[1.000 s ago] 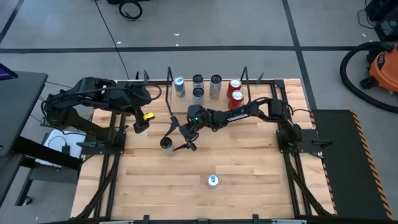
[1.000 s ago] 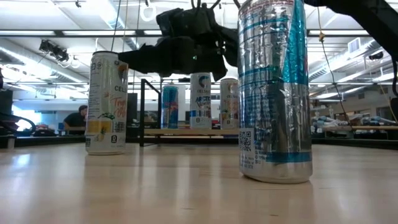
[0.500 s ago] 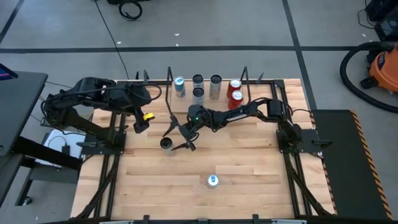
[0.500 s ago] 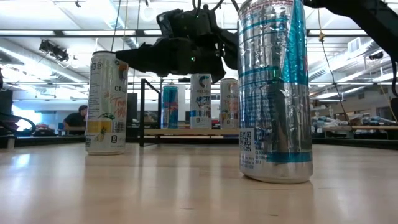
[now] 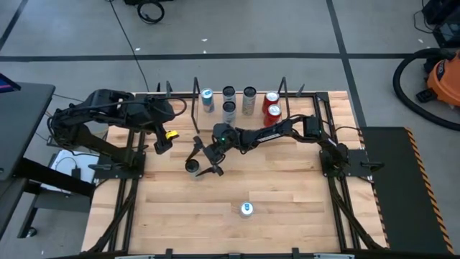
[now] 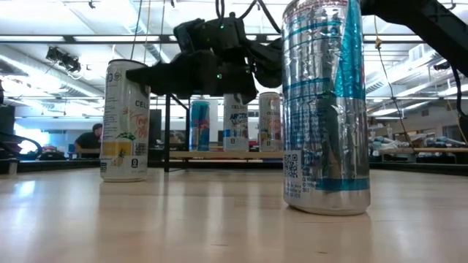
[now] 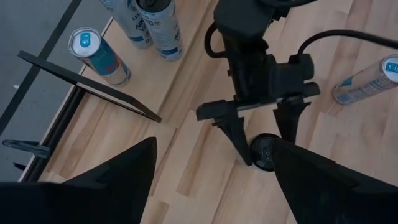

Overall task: Place canned beverage on shelf
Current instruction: Put the white-yellow soda can aligned with the other white-yellow soda can on the shelf

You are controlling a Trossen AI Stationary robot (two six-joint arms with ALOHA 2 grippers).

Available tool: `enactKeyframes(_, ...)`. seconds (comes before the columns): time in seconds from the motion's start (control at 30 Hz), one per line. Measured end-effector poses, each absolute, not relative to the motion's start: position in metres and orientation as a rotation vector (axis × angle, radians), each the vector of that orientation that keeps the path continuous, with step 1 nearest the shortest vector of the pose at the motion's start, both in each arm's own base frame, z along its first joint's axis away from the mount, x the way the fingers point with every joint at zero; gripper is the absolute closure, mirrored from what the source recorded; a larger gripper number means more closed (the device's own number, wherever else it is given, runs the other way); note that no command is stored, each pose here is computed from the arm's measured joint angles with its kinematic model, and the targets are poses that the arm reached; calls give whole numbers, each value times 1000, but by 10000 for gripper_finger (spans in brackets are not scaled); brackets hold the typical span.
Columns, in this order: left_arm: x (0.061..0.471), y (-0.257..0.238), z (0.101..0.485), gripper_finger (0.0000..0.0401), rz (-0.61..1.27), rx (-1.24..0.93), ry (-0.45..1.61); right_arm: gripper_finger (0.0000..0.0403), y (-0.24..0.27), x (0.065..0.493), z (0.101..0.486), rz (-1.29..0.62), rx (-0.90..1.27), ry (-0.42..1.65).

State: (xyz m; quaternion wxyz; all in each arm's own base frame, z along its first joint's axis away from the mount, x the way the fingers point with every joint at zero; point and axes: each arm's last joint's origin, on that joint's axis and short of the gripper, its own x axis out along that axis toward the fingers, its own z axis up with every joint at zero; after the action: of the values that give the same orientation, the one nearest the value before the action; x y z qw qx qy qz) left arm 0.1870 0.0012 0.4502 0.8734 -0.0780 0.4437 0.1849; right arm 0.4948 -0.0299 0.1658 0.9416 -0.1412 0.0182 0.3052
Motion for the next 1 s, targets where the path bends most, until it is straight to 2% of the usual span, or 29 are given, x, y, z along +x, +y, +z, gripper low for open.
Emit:
enactKeyframes(0.13, 187, 1, 450, 87, 385, -161, 928, 74, -31, 495, 162, 591, -274, 79)
enactKeyframes(0.33, 187, 1, 450, 87, 386, -161, 930, 128, -29, 495, 161, 580, -246, 96)
enactKeyframes(0.53, 187, 1, 450, 87, 385, -161, 930, 133, -32, 493, 171, 532, -211, 125)
enactKeyframes(1.0, 186, 1, 450, 87, 388, -162, 936, 133, -68, 444, 288, 269, -307, 154)
